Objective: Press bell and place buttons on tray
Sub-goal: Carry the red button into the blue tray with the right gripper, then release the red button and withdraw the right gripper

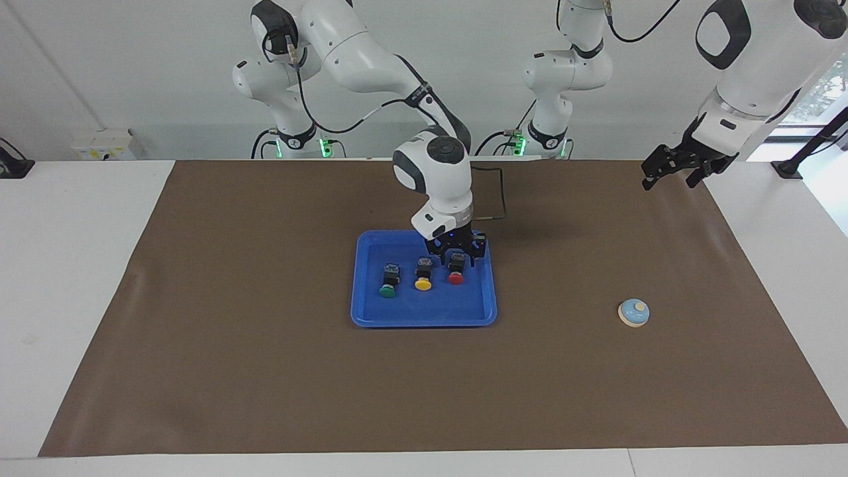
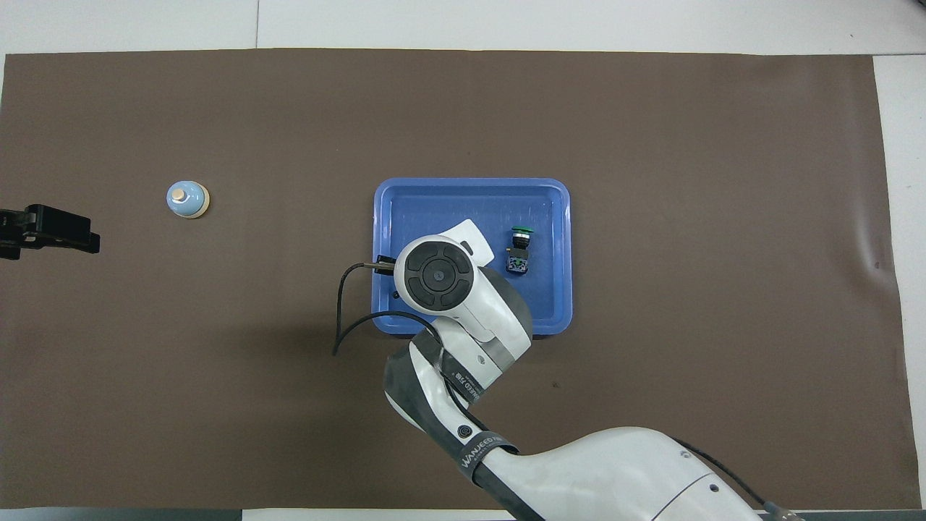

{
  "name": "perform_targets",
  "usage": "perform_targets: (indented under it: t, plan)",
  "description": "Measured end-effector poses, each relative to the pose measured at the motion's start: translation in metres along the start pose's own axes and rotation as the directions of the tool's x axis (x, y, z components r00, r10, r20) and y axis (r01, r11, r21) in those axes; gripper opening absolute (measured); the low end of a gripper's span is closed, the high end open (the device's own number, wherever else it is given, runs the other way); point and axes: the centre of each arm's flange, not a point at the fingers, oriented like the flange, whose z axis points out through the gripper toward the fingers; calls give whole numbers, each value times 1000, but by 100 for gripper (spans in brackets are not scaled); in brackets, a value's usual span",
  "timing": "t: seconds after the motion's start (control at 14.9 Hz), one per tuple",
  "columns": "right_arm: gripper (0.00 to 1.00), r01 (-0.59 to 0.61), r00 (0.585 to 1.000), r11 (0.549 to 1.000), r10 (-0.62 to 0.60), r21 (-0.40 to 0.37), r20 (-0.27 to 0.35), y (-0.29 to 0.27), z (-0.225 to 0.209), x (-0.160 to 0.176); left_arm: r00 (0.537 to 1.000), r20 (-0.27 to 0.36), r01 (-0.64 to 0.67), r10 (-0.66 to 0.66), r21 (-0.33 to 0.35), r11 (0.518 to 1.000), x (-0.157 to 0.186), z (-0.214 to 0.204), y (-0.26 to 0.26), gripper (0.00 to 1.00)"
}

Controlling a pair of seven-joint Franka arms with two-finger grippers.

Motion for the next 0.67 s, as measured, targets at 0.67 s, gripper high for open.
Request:
perform_targets:
  t: [0.67]
  plan:
    - [100,-87,996,995,88,-52,7,19,-77,57,1000,0,0,0,0,1000,0,0,0,100]
